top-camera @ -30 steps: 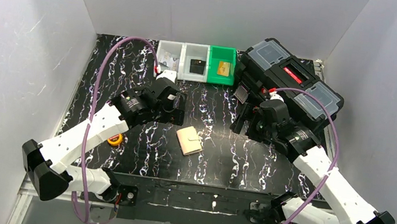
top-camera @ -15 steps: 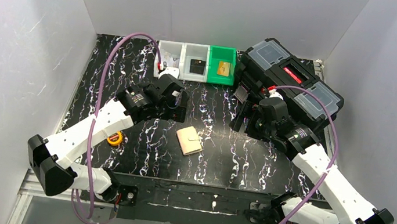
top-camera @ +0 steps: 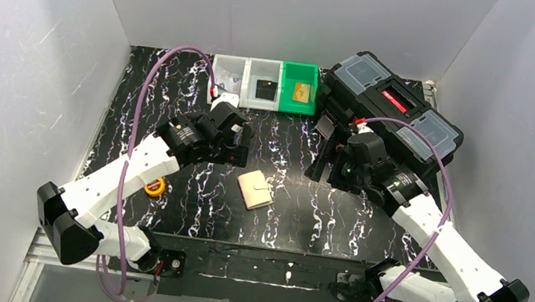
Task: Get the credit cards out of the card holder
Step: Open the card holder at the center of the board.
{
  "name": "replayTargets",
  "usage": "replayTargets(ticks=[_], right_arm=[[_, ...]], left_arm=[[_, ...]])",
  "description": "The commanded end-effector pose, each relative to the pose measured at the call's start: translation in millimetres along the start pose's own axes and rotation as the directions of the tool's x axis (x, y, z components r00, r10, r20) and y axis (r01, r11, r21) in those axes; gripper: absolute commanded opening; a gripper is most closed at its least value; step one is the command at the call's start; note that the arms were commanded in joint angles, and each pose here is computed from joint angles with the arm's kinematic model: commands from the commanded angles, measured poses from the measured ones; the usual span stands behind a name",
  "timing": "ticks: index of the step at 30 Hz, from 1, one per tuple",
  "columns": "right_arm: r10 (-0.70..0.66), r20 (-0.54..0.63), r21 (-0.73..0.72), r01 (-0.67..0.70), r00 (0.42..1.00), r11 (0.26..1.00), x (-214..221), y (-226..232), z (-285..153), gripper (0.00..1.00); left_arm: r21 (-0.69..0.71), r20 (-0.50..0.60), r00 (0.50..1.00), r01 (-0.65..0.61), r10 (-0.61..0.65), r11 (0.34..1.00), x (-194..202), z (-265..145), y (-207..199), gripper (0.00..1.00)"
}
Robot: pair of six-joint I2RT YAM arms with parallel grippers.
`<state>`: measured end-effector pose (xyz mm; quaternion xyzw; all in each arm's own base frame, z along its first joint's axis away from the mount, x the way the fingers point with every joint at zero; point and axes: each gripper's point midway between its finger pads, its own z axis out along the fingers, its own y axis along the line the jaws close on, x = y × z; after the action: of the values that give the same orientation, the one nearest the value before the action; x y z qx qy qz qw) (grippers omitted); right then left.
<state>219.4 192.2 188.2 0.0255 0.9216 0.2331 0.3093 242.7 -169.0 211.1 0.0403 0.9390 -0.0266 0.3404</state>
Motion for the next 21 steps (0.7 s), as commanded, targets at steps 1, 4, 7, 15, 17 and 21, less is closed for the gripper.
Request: replayTargets(ticks=[1, 4, 7, 15, 17, 21], right_arm=[[-0.014, -0.023, -0.030, 0.014, 1.000, 0.999, 7, 5, 3, 1.00], [-0.016, -0.031, -0.028, 0.015, 0.999, 0.999, 11, 3, 1, 1.00], [-0.026, -0.036, -0.039, 0.024, 0.999, 0.999, 13, 4, -3, 1.00], [-0.099, -0.196, -0.059, 0.089, 0.976, 0.994, 56, 10, 8, 1.00], [-0.120, -0.219, -0.065, 0.109, 0.968, 0.992, 66, 17, 13, 1.00], [-0.156, -0.250, -0.083, 0.139, 0.956, 0.987, 78, 37, 30, 1.00]], left_arm=[[-0.013, -0.020, 1.000, -0.004, 0.004, 1.000, 12, -5, 9, 1.00], [-0.018, -0.042, 0.999, -0.007, 0.007, 1.000, 19, -4, 11, 1.00], [-0.022, -0.061, 0.998, -0.011, 0.010, 1.000, 23, -3, 11, 0.99], [-0.040, -0.104, 0.994, 0.023, -0.027, 0.999, 41, 2, 15, 0.99], [-0.046, -0.111, 0.993, 0.041, -0.046, 0.998, 45, 4, 17, 1.00], [-0.048, -0.131, 0.987, 0.088, -0.094, 0.995, 56, 8, 20, 1.00]])
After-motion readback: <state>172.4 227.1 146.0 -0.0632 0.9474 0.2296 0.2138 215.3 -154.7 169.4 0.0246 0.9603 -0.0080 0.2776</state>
